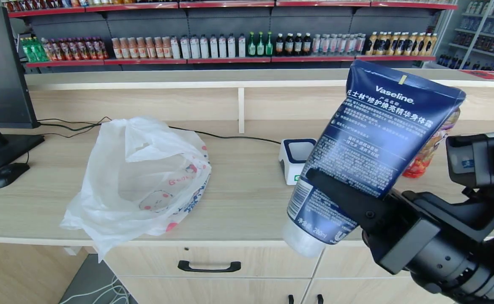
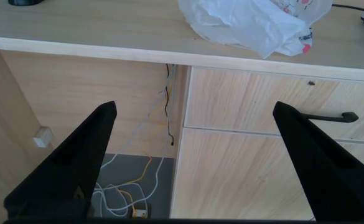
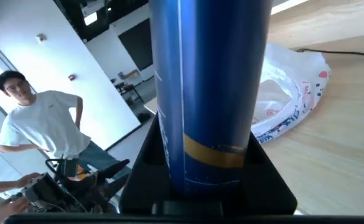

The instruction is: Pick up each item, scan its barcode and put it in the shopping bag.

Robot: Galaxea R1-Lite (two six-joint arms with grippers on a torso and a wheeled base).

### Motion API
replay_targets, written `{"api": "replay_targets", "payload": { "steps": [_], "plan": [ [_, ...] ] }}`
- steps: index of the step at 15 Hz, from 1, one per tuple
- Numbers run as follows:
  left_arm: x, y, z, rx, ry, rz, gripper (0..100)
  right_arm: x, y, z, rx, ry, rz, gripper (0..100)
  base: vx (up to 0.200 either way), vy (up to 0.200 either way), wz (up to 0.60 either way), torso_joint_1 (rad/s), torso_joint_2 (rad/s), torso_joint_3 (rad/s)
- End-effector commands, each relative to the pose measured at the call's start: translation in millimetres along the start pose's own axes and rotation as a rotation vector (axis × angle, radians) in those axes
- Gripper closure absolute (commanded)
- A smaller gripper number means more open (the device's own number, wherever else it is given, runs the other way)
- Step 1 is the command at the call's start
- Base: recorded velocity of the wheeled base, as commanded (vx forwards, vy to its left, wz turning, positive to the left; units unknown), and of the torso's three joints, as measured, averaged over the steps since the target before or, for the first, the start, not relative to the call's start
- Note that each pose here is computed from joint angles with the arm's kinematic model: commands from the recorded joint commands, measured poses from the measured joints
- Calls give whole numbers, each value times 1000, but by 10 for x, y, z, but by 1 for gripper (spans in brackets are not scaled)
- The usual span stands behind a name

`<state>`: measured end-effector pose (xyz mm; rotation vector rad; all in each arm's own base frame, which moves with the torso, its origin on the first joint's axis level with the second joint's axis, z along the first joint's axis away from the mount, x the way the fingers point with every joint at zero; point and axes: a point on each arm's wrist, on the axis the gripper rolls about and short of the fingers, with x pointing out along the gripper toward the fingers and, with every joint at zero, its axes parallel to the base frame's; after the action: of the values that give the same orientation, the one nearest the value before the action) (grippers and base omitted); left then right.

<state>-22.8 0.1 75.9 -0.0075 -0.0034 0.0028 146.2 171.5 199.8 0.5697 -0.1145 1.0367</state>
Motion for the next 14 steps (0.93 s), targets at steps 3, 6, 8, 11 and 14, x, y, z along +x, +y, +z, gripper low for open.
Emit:
{"api": "replay_targets", "payload": {
  "steps": [3,6,8,11,14],
  "plan": [
    [0,0,1,1,-1,0,0,-42,180,43,160,-8,74,100,0,0,0,0,0,0],
    [0,0,2,3,-3,-1,0,-10,212,74,282,-18,92,100,0,0,0,0,0,0],
    [0,0,2,3,-3,-1,0,37,297,116,359,-30,136,100,0,0,0,0,0,0],
    [1,0,3,4,-1,-1,0,89,464,100,420,-13,209,100,0,0,0,0,0,0],
    [0,0,2,4,-3,-1,0,111,549,103,474,-5,246,100,0,0,0,0,0,0]
  ]
}}
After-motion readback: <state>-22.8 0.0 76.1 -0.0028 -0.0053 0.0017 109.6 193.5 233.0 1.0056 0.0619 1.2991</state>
